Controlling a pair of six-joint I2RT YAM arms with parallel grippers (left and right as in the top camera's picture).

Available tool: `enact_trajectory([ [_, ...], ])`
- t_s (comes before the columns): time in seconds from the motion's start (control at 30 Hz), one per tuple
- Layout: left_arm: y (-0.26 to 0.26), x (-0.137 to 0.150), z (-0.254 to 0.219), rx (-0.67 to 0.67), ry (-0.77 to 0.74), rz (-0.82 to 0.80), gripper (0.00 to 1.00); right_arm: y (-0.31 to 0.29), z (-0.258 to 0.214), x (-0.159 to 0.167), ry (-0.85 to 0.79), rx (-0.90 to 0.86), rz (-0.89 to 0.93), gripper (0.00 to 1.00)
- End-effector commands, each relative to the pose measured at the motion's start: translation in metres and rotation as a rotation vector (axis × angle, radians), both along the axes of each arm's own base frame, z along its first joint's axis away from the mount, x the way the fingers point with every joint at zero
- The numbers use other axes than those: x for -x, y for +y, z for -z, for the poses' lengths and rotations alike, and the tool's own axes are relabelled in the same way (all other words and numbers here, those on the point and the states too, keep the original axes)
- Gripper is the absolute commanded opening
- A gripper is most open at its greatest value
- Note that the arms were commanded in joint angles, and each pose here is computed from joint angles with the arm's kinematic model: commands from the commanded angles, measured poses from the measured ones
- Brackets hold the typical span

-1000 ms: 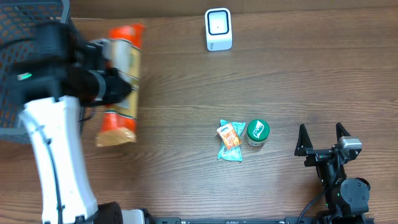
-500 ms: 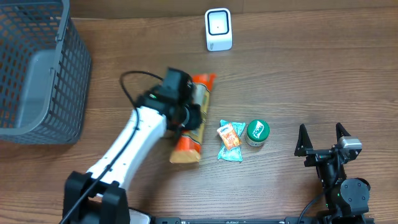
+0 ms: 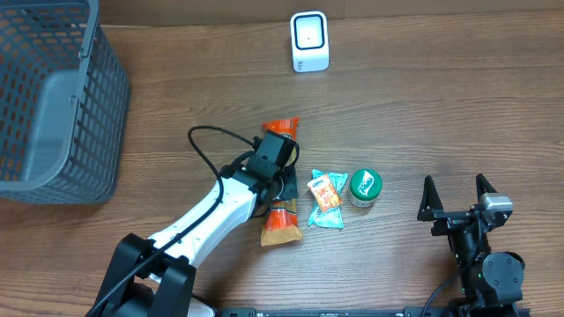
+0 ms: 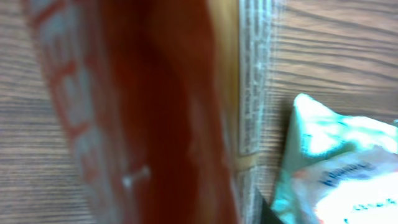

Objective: Scan the item barcode
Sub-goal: 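Carry the red pack out and place it left of the other items, then withdraw the left gripper and swing the right arm toward the items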

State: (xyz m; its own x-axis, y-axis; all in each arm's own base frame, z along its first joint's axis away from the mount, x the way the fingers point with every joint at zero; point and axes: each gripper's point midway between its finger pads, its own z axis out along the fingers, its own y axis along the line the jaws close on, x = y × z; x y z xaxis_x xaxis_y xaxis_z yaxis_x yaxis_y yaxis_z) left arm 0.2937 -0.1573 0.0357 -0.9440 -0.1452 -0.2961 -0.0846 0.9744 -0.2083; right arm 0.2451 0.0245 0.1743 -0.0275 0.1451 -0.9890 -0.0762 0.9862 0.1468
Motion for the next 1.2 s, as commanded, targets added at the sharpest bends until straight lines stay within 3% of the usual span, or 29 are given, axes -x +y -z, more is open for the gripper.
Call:
enact_trajectory([
  [0.0, 0.002, -0.007, -0.005, 0.002, -0.039, -0.049, 0.35, -0.002, 0.003, 0.0, 0.001, 0.001, 0.011, 1.0],
  [0.1, 0.002, -0.008, -0.005, -0.011, -0.049, -0.008, 0.59, -0.002, 0.003, 0.0, 0.001, 0.001, 0.011, 1.0],
  [0.13, 0.002, -0.008, -0.005, -0.019, -0.053, 0.011, 0.62, -0.002, 0.003, 0.0, 0.001, 0.001, 0.011, 1.0],
  [0.37, 0.007, -0.018, -0.015, -0.072, -0.102, 0.102, 0.7, -0.002, 0.003, 0.0, 0.001, 0.001, 0.011, 1.0],
  [0.67, 0.036, -0.068, -0.119, -0.069, -0.24, 0.039, 0.77, -0.002, 0.003, 0.0, 0.001, 0.001, 0.011, 1.0],
  [0.8, 0.075, -0.081, -0.147, -0.097, -0.255, -0.031, 0.8, -0.002, 0.003, 0.0, 0.001, 0.001, 0.011, 1.0],
  [1.0, 0.156, -0.079, -0.141, -0.175, -0.19, -0.159, 0.84, -0.002, 0.003, 0.0, 0.001, 0.001, 0.011, 1.0],
  [1.13, 0.197, -0.073, -0.139, -0.183, -0.164, -0.264, 1.0, -0.002, 0.003, 0.0, 0.001, 0.001, 0.011, 1.0],
  [1.17, 0.204, -0.07, -0.138, -0.176, -0.153, -0.284, 1.0, -0.002, 0.003, 0.0, 0.001, 0.001, 0.011, 1.0],
])
